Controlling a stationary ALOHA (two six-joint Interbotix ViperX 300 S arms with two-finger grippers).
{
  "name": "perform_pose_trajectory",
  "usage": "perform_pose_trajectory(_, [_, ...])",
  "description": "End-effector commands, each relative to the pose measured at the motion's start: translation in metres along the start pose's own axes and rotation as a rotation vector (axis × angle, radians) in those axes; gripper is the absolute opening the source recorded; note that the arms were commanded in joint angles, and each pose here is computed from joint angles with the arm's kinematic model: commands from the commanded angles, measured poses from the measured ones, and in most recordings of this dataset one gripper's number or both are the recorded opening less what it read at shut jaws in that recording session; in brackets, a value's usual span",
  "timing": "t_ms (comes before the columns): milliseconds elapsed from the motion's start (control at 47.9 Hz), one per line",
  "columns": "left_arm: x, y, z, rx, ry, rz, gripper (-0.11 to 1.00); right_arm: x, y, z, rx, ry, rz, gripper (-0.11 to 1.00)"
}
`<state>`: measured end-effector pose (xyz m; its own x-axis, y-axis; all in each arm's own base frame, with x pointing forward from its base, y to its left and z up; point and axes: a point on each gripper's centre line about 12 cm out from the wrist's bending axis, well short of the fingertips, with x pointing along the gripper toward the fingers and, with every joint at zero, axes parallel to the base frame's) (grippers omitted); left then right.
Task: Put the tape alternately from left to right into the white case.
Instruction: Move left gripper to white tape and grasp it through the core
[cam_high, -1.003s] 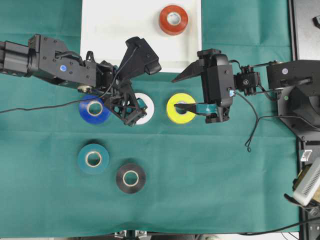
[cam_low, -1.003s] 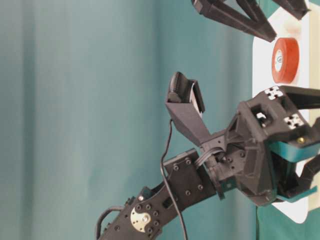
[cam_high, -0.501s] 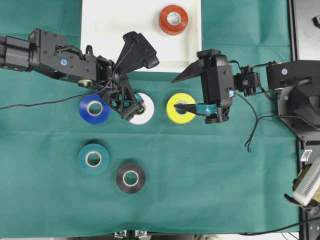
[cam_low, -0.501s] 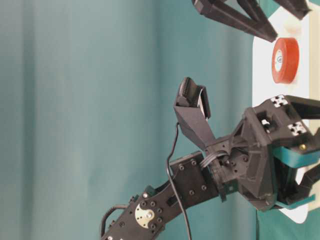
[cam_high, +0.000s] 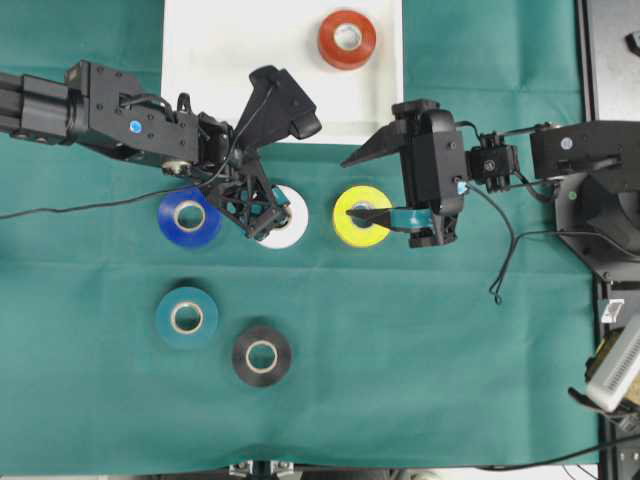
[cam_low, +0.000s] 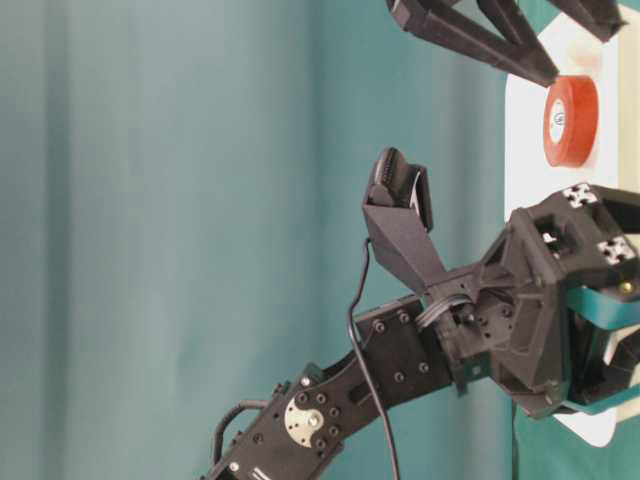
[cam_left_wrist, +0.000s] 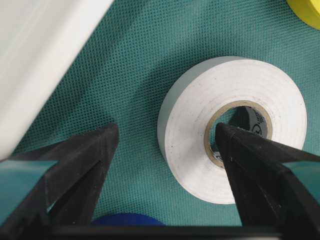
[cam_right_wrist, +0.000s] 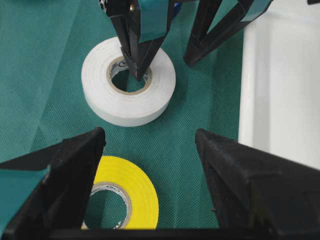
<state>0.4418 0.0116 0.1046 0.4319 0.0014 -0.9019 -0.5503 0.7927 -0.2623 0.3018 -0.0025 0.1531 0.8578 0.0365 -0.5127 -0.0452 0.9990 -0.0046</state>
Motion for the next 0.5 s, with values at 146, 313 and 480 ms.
perform_pose_trajectory(146, [-0.0087,-0.0102,0.0056,0.01,-0.019,-0.02,0.32,-0.0021,0.0013,0.0104,-0.003,-0.04,0.004,0.81])
perform_pose_trajectory(313, [-0.0096,-0.0129,0.0044,0.014,-0.011,-0.019,0.06,-0.002,0.0013,0.011,-0.003,-0.041,0.004,0.81])
perform_pose_trajectory(480, [-0.01,-0.0139,0.0024,0.02,0.002,-0.011,-0.01,-0.0019,0.0012,0.0117,-0.003,-0.043,0.004,0.81])
